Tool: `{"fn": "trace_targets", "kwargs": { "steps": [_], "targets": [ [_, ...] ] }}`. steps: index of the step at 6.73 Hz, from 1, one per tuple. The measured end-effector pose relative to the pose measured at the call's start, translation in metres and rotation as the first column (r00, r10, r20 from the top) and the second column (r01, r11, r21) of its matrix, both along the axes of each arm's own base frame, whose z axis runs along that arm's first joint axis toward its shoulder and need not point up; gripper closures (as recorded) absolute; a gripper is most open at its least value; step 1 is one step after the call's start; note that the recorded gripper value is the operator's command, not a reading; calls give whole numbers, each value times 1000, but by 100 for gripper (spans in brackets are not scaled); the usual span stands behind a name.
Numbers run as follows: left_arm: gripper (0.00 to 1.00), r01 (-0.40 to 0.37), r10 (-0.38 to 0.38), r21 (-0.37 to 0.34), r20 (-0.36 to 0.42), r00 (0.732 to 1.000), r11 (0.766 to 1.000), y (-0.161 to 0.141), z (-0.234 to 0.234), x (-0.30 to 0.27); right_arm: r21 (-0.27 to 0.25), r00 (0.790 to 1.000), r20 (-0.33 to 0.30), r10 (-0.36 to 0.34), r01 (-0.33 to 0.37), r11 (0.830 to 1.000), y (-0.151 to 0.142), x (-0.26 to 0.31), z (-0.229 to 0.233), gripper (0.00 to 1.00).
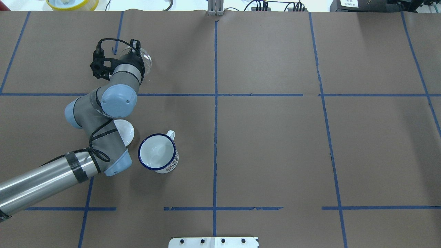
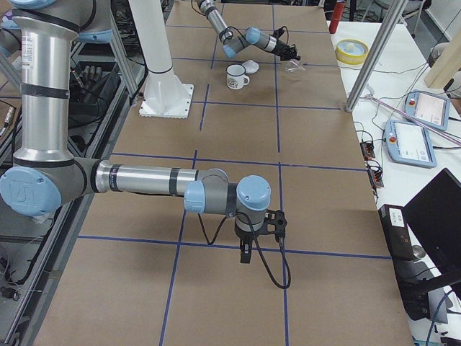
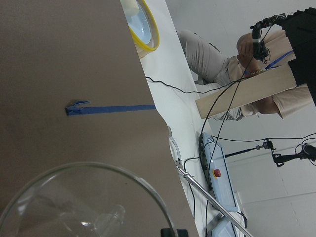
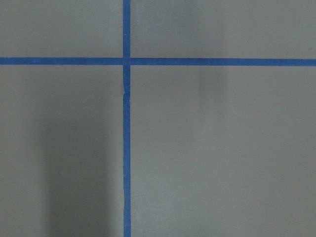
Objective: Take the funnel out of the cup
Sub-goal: 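Lower the funnel onto the table farther from the robot and release it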
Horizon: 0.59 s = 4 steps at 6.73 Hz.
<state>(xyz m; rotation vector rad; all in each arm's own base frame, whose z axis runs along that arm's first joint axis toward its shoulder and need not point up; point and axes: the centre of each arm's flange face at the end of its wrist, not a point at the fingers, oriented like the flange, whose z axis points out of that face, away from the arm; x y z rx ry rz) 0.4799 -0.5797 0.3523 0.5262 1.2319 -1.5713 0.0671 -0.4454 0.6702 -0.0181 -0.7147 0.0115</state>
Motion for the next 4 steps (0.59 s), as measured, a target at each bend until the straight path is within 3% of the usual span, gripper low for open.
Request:
{"fn": "trace_targets", "kwargs": {
  "steps": [1, 4],
  "targets": [
    [0, -8, 8, 6, 14, 1000, 1000, -1, 1, 1, 0, 1000, 0, 0, 0, 1000, 0, 0, 0, 0],
    [0, -73, 65, 50, 135, 989, 996, 0, 0, -1, 0, 1000, 0, 0, 0, 1000, 0, 0, 0, 0]
  ]
}}
